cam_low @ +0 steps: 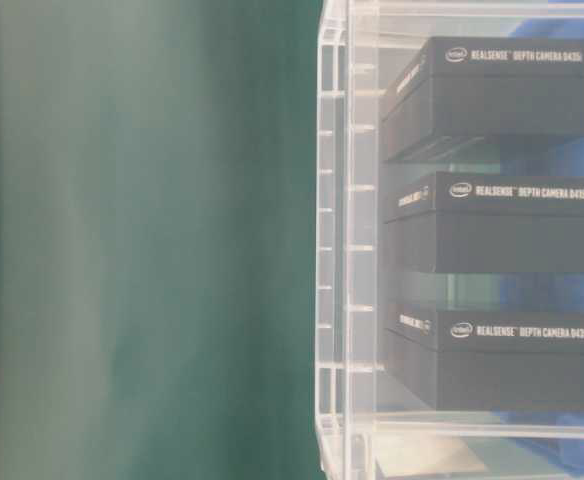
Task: Take out the box from the case.
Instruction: 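Move the right gripper over the middle black box in the bin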
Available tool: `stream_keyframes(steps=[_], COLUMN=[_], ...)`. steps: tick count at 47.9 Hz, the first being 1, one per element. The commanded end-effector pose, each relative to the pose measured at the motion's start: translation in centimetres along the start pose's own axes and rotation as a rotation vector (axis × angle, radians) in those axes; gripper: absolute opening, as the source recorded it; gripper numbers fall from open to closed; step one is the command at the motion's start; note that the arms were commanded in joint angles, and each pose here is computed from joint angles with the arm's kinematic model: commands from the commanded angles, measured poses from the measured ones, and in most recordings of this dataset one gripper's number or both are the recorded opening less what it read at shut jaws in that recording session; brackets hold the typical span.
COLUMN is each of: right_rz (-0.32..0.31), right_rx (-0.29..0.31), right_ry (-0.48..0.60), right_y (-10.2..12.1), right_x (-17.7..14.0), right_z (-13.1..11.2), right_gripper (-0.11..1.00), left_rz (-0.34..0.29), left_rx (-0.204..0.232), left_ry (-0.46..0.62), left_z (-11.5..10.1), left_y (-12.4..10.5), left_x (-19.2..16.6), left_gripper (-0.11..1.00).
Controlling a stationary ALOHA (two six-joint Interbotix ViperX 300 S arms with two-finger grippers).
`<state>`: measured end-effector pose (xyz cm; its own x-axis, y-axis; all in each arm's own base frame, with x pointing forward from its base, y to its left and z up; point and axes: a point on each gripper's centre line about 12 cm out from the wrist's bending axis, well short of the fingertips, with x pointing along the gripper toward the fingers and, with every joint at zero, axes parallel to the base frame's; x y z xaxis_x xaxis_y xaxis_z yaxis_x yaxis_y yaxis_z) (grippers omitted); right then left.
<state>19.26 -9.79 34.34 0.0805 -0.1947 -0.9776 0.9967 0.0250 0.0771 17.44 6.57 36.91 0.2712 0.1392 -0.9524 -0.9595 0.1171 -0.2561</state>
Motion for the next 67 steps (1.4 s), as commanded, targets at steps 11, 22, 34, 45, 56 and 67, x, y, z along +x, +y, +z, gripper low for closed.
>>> stream_keyframes(steps=[11,22,34,45,56,67], right_rz=[0.017,0.053,0.095,0.129,0.179,0.204], right_rx=[0.038,0.061,0.056,0.076,0.076,0.052], right_ry=[0.009,0.015,0.031,0.028,0.021,0.024], right_y=[1.2,3.5,7.4,11.2,14.7,18.0], right_x=[-0.1,0.4,0.8,0.9,0.8,0.7], right_z=[0.4,1.0,1.6,2.0,1.7,1.1], right_gripper=[0.93,0.93,0.93,0.93,0.93,0.92], left_rz=[-0.019,-0.054,-0.057,-0.058,-0.059,-0.059], left_rx=[-0.005,-0.042,-0.055,-0.057,-0.057,-0.057], left_ry=[-0.017,-0.041,-0.046,-0.046,-0.045,-0.045], left_z=[0.3,1.0,1.2,1.2,1.2,1.2], left_y=[-0.3,-0.6,-0.7,-0.7,-0.8,-0.8], left_x=[-0.4,-0.5,-0.5,-0.6,-0.5,-0.5], left_gripper=[0.94,0.94,0.94,0.94,0.94,0.94])
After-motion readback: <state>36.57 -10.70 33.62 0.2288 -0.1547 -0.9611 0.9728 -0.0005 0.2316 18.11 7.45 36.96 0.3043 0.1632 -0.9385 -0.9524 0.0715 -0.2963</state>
